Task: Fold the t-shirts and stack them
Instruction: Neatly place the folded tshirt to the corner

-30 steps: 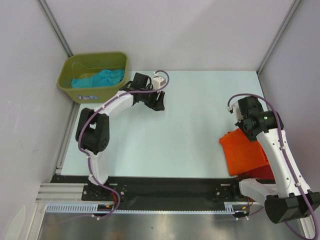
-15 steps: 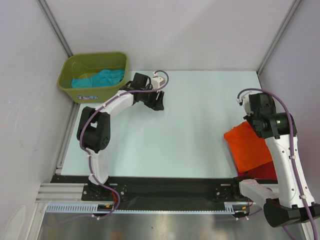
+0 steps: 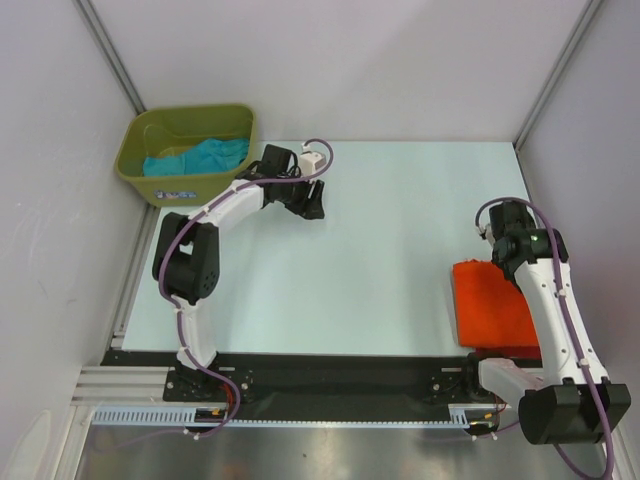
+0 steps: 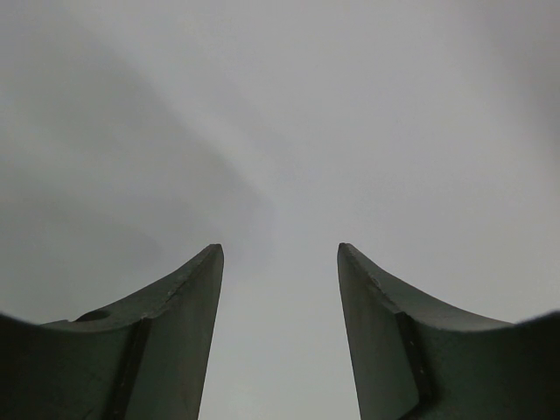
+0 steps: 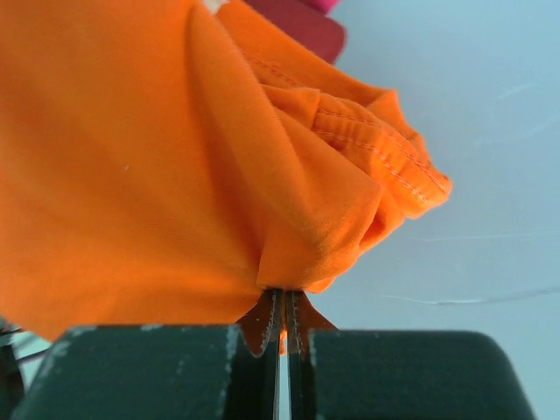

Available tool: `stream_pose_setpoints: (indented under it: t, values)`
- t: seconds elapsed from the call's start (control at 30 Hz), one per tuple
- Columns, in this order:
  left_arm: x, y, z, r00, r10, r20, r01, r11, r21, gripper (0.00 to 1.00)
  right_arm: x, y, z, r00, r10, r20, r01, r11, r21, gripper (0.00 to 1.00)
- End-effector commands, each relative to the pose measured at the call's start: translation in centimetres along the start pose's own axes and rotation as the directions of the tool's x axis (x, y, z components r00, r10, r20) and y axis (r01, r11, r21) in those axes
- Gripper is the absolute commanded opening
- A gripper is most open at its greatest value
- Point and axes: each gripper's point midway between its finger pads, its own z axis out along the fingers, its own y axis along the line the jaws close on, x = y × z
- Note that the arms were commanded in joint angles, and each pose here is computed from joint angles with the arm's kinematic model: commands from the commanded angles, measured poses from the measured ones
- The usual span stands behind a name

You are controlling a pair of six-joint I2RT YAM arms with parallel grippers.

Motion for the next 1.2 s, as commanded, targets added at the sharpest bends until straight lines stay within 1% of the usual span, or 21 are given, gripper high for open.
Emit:
stream_pose_setpoints:
  t: [0.0, 0.1, 0.2, 0.3, 0.4, 0.47, 0.5, 0.67, 0.77, 0.8, 0.87, 0.9, 0.97, 1.03, 1.17]
  values:
    - [-2.0, -0.2, -0.2, 0.998, 0.031, 0.056, -0.033, 0.999, 0.031, 0.6, 0.1, -3.6, -1.1, 0.998, -0.054, -0.037, 0.058, 0.99, 0.131, 0.0]
    - [-2.2, -0.3, -0.3, 0.997, 0.034, 0.062, -0.036, 0.999, 0.033, 0.6, 1.5, -3.5, 0.3, 0.99, -0.065, -0.126, 0.082, 0.988, 0.133, 0.0]
    - [-2.3, -0.3, -0.4, 0.997, 0.034, 0.064, -0.036, 0.999, 0.035, 0.6, 2.0, -4.2, 0.6, 0.985, -0.055, -0.164, 0.083, 0.982, 0.172, 0.0]
    - [-2.2, -0.4, -0.4, 0.997, 0.034, 0.064, -0.036, 0.999, 0.036, 0.6, 1.9, -5.0, 0.2, 0.986, -0.036, -0.162, 0.067, 0.979, 0.194, 0.0]
    - [-2.0, -0.3, -0.3, 0.998, 0.03, 0.063, -0.032, 0.999, 0.04, 0.6, 1.8, -4.7, 0.6, 0.986, -0.046, -0.162, 0.076, 0.98, 0.182, 0.0]
    - [-1.8, -0.3, -0.3, 0.998, 0.029, 0.062, -0.032, 0.999, 0.04, 0.6, 2.1, -4.3, 1.3, 0.978, -0.082, -0.192, 0.116, 0.978, 0.171, 0.0]
    - [-1.9, -0.4, -0.3, 0.998, 0.03, 0.062, -0.033, 0.999, 0.043, 0.6, 1.7, -4.3, 1.7, 0.979, -0.08, -0.185, 0.114, 0.977, 0.179, 0.0]
    - [-1.7, -0.1, -0.2, 0.998, 0.027, 0.06, -0.03, 0.999, 0.04, 0.6, 2.4, -4.0, 3.9, 0.97, -0.098, -0.221, 0.136, 0.978, 0.161, 0.0]
    - [-1.4, -0.1, 0.0, 0.998, 0.02, 0.053, -0.023, 0.999, 0.042, 0.6, 2.2, -4.2, 5.3, 0.968, -0.115, -0.221, 0.154, 0.974, 0.165, 0.0]
    - [-1.4, -0.1, 0.1, 0.999, 0.019, 0.051, -0.021, 0.999, 0.044, 0.6, 1.8, -4.8, 5.6, 0.971, -0.114, -0.208, 0.154, 0.97, 0.19, 0.0]
    - [-1.2, 0.1, 0.2, 0.999, 0.018, 0.046, -0.02, 0.999, 0.042, 0.6, 2.0, -4.6, 6.6, 0.967, -0.126, -0.221, 0.168, 0.968, 0.187, 0.0]
    - [-1.1, 0.1, 0.2, 0.999, 0.02, 0.043, -0.021, 0.999, 0.039, 0.6, 1.6, -5.1, 7.0, 0.974, -0.105, -0.202, 0.149, 0.965, 0.216, 0.0]
    - [-1.1, 0.1, 0.2, 0.999, 0.021, 0.04, -0.023, 0.999, 0.036, 0.6, 1.5, -5.3, 7.6, 0.97, -0.127, -0.206, 0.173, 0.96, 0.221, 0.0]
    - [-1.0, 0.2, 0.4, 0.999, 0.021, 0.036, -0.022, 0.999, 0.036, 0.6, 1.4, -5.4, 8.6, 0.975, -0.112, -0.193, 0.156, 0.96, 0.231, 0.0]
    - [-1.0, 0.4, 0.6, 0.999, 0.012, 0.034, -0.013, 0.999, 0.036, 0.6, 1.0, -5.7, 10.1, 0.971, -0.144, -0.19, 0.189, 0.95, 0.247, 0.0]
